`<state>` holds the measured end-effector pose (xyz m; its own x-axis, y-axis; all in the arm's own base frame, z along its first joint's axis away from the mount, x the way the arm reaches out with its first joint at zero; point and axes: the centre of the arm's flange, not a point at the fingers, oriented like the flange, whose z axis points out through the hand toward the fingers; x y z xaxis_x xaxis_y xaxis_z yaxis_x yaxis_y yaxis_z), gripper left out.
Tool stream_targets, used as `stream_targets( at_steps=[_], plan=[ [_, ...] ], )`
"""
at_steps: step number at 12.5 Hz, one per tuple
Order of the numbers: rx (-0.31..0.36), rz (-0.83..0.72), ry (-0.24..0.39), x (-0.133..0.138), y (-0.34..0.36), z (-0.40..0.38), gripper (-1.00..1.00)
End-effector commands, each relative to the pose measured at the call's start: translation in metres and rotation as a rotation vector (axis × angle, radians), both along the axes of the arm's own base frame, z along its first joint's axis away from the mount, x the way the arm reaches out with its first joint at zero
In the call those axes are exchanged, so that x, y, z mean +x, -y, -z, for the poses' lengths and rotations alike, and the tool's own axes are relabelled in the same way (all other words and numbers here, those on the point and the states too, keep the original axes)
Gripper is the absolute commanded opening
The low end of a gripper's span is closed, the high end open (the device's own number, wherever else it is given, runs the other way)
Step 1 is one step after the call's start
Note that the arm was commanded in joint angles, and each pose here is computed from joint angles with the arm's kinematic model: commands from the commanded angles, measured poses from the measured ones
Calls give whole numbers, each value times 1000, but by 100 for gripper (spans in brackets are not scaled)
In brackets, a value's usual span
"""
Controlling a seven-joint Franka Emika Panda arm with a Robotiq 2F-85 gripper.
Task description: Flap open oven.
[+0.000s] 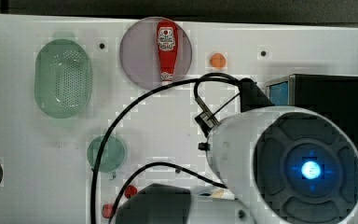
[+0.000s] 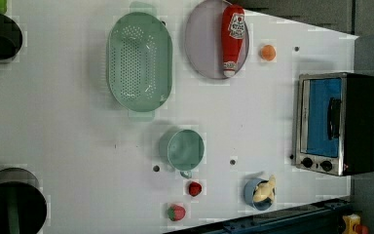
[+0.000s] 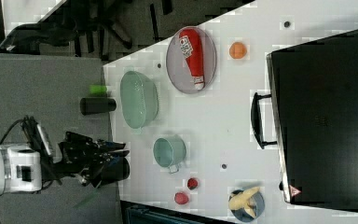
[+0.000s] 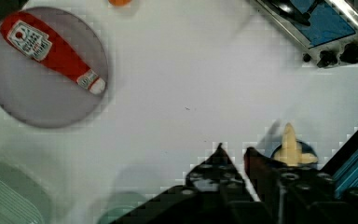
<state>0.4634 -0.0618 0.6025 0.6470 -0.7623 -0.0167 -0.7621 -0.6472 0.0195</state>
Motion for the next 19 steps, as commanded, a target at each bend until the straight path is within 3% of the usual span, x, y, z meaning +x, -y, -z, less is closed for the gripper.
stream_targets(
  at_steps=[1, 6, 11, 19],
  plan=[
    [36, -153, 16, -17, 49, -5, -65],
    [80, -484, 8, -21, 129, 37, -65],
    [-13, -783, 9, -6, 186, 107, -65],
    [-134, -830, 24, 8, 201, 230, -65]
  ],
)
